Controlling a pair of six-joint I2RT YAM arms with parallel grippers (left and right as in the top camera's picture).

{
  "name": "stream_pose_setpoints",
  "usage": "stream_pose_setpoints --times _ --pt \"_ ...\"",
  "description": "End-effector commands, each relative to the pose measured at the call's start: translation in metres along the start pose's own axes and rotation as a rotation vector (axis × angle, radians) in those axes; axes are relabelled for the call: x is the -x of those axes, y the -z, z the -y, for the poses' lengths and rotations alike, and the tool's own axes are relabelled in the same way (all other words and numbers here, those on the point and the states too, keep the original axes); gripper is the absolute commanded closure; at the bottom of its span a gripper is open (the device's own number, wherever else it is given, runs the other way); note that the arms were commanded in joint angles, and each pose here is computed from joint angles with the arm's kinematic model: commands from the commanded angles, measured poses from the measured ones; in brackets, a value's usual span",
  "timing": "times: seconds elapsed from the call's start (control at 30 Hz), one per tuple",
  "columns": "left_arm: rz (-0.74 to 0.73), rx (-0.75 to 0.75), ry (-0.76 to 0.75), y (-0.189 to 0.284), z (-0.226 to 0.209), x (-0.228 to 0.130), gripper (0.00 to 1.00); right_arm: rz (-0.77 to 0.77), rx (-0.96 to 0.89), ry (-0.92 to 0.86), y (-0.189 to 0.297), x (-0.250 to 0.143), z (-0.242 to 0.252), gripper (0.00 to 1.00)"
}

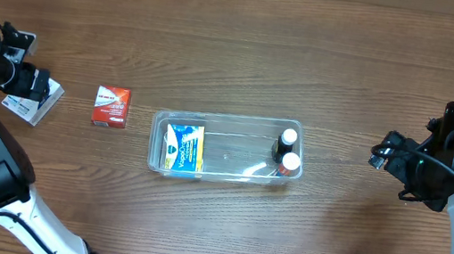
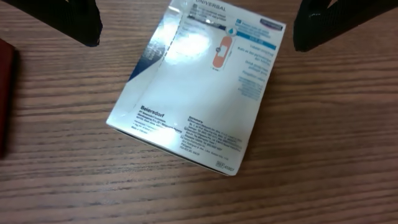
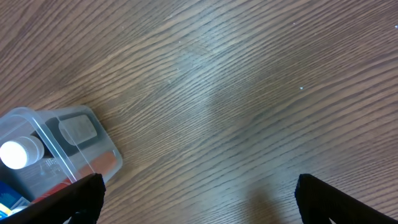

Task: Pack container
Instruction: 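Move the left gripper to the white box and grasp it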

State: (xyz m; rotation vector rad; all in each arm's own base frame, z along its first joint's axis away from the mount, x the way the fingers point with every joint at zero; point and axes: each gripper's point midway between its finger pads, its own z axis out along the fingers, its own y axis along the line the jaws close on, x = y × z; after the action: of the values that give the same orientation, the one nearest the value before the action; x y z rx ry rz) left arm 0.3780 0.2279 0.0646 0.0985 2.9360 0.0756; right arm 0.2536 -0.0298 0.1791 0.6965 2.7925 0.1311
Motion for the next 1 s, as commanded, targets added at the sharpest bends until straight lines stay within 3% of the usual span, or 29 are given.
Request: stream_pose_setpoints --times 0.0,0.37,0.77,0.97 --pt "-0.017 -0.041 -0.048 -0.017 0.007 -0.001 0.0 0.007 0.009 0.005 0.001 0.0 -0.001 0.0" --pt "-0.059 0.022 -0.07 -0.041 -0.004 -0.001 0.0 0.007 0.009 0.005 0.001 0.0 -0.001 0.0" --pt "-0.108 -0.025 -0.091 -0.063 0.011 -0.007 0.0 0.006 0.008 0.004 0.001 0.0 -0.001 0.0" --pt "-0.109 -0.028 0.002 -0.063 0.013 -0.007 0.13 0.006 0.008 0.008 0.001 0.0 -0.001 0.0"
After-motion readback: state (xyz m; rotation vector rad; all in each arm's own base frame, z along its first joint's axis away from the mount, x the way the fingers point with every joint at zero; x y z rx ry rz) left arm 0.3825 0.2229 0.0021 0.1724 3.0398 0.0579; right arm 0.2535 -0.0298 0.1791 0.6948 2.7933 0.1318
